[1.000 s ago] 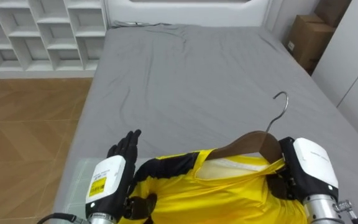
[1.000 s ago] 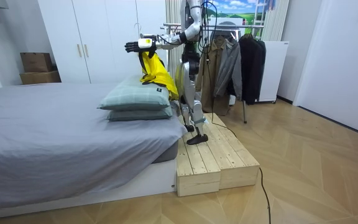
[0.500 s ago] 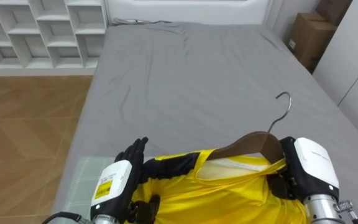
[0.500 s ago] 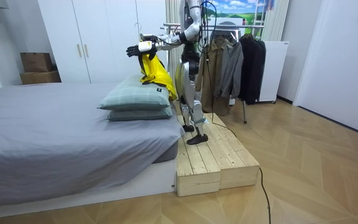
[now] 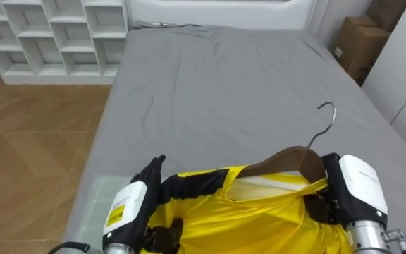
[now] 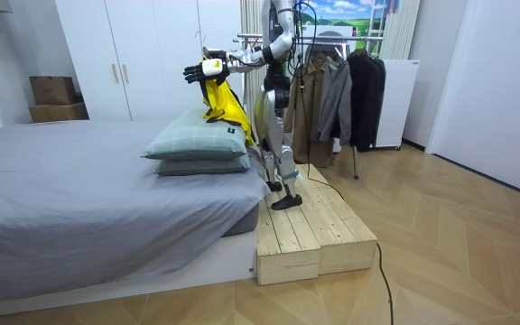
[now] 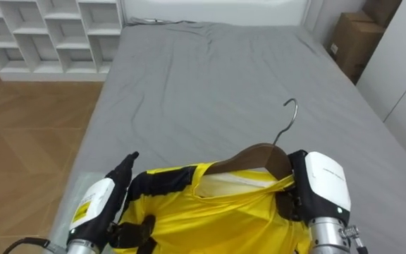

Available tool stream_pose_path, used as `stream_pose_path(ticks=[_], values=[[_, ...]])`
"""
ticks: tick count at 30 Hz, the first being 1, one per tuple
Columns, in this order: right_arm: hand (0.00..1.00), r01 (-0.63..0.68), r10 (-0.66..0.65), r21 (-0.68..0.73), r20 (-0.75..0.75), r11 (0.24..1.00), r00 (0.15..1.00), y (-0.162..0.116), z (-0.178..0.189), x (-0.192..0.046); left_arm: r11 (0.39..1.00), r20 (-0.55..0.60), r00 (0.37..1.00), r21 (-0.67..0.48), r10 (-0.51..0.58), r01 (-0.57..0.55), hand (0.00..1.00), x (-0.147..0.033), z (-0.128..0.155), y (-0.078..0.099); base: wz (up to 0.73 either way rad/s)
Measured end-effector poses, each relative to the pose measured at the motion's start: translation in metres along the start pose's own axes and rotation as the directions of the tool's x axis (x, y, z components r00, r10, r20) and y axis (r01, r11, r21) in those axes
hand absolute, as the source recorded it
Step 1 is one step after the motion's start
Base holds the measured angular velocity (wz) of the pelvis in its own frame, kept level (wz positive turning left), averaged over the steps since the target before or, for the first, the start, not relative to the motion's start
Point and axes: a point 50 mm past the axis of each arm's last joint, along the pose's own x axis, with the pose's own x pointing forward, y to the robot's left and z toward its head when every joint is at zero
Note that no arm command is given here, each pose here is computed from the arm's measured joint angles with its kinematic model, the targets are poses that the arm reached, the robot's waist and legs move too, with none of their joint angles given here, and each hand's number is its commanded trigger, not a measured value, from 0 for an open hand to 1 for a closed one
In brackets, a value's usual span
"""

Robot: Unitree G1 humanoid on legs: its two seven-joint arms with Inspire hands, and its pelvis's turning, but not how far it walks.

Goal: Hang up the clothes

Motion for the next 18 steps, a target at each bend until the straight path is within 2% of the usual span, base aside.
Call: stream_pose_path(ticks=[7, 11, 18], values=[[1.00, 0.048, -0.048, 0.024, -0.004, 0.999, 0.999, -0.004, -0.001, 0.000, 0.984, 0.100, 0.989, -0.157, 0.107, -0.090, 0.00, 0.006, 0.028, 0.035, 0.01], [1.00, 0.076, -0.076, 0.030, -0.007, 0.997, 0.997, -0.006, -0.001, 0.000, 0.970, 0.132, 0.984, -0.226, 0.119, -0.087, 0.00, 0.003, 0.038, 0.041, 0.01], [1.00, 0.114, -0.114, 0.029, -0.013, 0.993, 0.993, -0.008, -0.003, 0.000, 0.959, 0.147, 0.980, -0.269, 0.134, -0.090, 0.00, 0.003, 0.042, 0.048, 0.02]])
